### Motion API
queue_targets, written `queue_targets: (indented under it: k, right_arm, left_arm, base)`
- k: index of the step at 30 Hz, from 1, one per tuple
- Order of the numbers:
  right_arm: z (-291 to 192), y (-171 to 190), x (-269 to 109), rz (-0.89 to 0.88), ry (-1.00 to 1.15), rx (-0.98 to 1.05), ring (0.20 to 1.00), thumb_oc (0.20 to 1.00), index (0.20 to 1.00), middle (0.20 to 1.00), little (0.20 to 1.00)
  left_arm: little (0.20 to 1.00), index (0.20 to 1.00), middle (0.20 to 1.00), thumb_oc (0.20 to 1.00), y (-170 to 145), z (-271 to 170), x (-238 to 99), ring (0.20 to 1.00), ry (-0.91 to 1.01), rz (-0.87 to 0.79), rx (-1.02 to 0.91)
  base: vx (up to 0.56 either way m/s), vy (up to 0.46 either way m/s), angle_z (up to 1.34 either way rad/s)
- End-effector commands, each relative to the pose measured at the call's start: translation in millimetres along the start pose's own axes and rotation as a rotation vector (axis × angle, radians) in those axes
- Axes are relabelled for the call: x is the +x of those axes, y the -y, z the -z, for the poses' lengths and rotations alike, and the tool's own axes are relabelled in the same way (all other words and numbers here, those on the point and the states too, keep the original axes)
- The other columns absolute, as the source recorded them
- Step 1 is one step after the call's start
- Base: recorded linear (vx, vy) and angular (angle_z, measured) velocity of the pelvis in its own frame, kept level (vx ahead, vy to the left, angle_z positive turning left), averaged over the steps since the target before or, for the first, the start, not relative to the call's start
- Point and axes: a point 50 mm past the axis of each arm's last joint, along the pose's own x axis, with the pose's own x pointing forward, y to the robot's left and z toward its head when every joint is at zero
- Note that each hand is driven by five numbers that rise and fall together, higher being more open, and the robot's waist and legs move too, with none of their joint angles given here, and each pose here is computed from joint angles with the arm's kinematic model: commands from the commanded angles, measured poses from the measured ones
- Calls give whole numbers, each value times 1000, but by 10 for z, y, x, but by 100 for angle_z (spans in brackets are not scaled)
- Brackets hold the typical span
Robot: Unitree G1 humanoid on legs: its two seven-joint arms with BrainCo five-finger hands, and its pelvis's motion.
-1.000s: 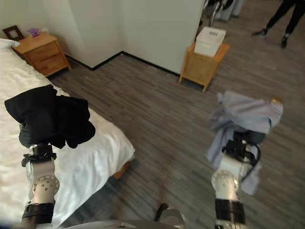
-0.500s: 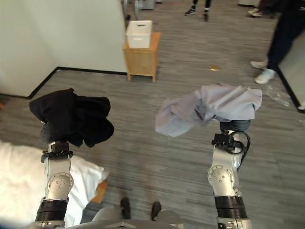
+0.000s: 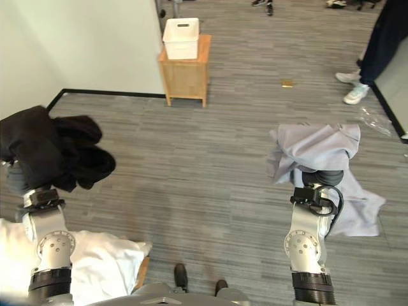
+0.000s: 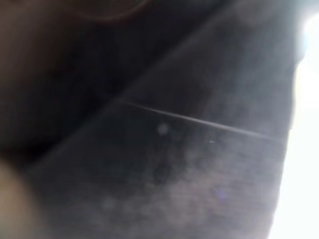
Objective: Pick up bed clothes into laundry basket.
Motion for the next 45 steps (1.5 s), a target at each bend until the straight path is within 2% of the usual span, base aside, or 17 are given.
queue_targets:
  k: [1, 9, 21, 29, 35, 39, 45]
  right_arm:
    - [-165, -299, 106, -151, 118, -30, 200, 200, 200, 200, 200]
    - [-298, -296, 105, -153, 169, -82, 200, 200, 200, 200, 200]
    - [-423, -264, 152, -162, 185, -130, 200, 200, 200, 200, 200]
    - [-255, -205, 187, -150, 94, -165, 200, 200, 200, 200, 200]
    - [-133, -206, 134, -158, 36, -152, 200, 200, 200, 200, 200]
    - [127, -286, 133, -139, -27, -88, 200, 200, 200, 200, 200]
    - [86, -300, 156, -168, -32, -118, 200, 200, 200, 200, 200]
  left_arm:
    - [200, 200, 200, 200, 231, -230, 170, 200, 95, 151, 123]
    - [200, 200, 200, 200, 403, 31, 216, 200, 2, 238, 126]
    - [200, 200, 200, 200, 418, 73, 163, 200, 10, 225, 61]
    - [200, 200, 200, 200, 326, 186, 102, 200, -73, 203, 77]
    - [200, 200, 200, 200, 226, 50, 95, 200, -49, 181, 144]
    - [200, 200, 200, 200, 306, 121, 127, 200, -69, 189, 167]
    - [200, 200, 200, 200, 379, 198, 155, 200, -89, 222, 124]
  base:
    - [276, 67, 0]
    - [331, -78, 30]
    - [505, -291, 12]
    - [532, -31, -31]
    - [598, 50, -47]
    - [524, 249, -4]
    - [406, -64, 45]
